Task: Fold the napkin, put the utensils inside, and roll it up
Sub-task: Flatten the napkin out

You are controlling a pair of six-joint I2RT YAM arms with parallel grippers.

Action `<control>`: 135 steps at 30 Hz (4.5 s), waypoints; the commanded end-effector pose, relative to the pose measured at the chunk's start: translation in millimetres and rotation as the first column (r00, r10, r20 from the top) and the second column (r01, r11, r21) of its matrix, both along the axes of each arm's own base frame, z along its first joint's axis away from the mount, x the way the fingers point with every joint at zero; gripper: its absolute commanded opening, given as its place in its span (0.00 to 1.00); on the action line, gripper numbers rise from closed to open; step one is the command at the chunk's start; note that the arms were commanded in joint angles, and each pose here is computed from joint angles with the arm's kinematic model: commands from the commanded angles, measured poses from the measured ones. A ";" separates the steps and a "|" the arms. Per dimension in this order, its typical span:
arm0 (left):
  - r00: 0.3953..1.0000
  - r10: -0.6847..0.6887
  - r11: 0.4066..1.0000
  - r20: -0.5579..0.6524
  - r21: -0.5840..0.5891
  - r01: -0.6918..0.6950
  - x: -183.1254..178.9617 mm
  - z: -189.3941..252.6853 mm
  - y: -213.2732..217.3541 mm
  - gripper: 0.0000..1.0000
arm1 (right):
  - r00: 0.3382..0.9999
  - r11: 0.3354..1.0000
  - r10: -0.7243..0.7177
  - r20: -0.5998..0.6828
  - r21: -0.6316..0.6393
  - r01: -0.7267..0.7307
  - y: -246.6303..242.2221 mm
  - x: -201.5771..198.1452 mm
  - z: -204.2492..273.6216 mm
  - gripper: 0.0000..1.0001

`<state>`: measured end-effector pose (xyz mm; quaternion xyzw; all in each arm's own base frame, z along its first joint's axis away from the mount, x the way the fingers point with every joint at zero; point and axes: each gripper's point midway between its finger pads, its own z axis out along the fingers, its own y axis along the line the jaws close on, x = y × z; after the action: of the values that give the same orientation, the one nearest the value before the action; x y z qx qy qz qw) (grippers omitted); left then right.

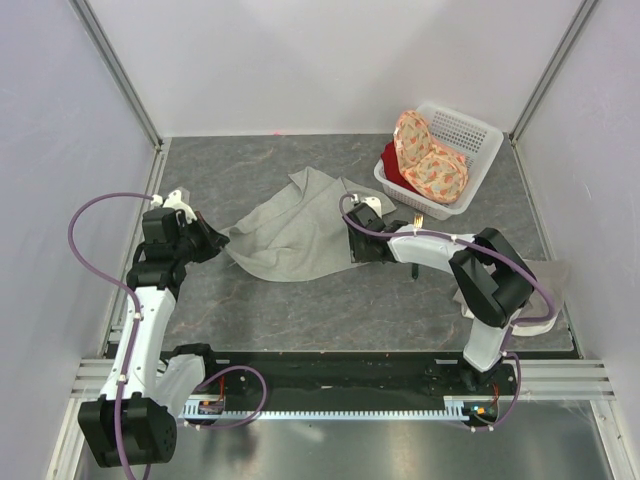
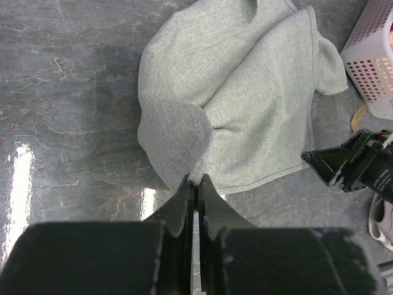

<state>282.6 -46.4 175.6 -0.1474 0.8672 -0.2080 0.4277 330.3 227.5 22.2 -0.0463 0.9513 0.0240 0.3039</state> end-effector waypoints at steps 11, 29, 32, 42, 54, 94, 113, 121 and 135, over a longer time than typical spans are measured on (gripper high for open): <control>0.998 -0.042 0.999 0.048 0.020 0.041 5.4 9.3 -1.5 0.02 | 0.995 0.998 -0.068 -0.072 0.009 0.069 -7.7 -17.5 -17.8 0.51; 0.998 -0.048 0.999 0.045 0.015 0.048 4.9 8.6 -2.8 0.02 | 0.990 0.994 -0.084 -0.118 0.053 0.090 -15.2 -37.8 -30.0 0.30; 0.998 -0.044 0.999 0.042 0.015 0.043 5.3 8.1 -1.9 0.02 | 0.991 0.995 -0.063 -0.117 0.065 0.071 -13.2 -38.3 -27.2 0.12; 0.971 0.023 1.000 0.238 -0.009 -0.021 29.4 107.2 3.6 0.02 | 0.984 0.982 0.058 0.171 0.167 -0.086 6.7 -3.1 125.1 0.00; 0.703 0.140 0.989 0.697 -0.058 -0.139 -64.6 364.6 14.5 0.02 | 0.636 0.907 0.012 0.772 0.259 -0.332 -62.3 -73.4 434.7 0.00; 0.758 0.051 0.981 0.650 0.109 -0.160 131.5 380.2 55.8 0.02 | 0.386 0.851 0.034 0.922 0.176 -0.495 36.2 127.0 538.3 0.00; 0.970 0.243 0.966 0.008 0.089 -0.243 -48.6 40.2 45.0 0.45 | 0.992 0.936 0.081 0.093 0.335 -0.108 -37.6 -39.4 77.8 0.05; 0.985 0.077 0.994 0.152 0.063 -0.087 -38.3 108.6 22.1 1.00 | 0.995 0.942 0.081 0.056 0.323 -0.095 -51.2 -66.7 70.9 0.72; 0.989 -0.022 0.992 0.148 -0.122 0.041 -3.1 57.3 -9.6 0.95 | 0.995 0.931 0.095 0.030 0.351 -0.099 -46.9 -87.3 59.0 0.67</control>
<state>270.1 -36.0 241.3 -0.1480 0.8419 -0.2132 0.4731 248.7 170.9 77.9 -0.0316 0.9340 0.1865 0.3031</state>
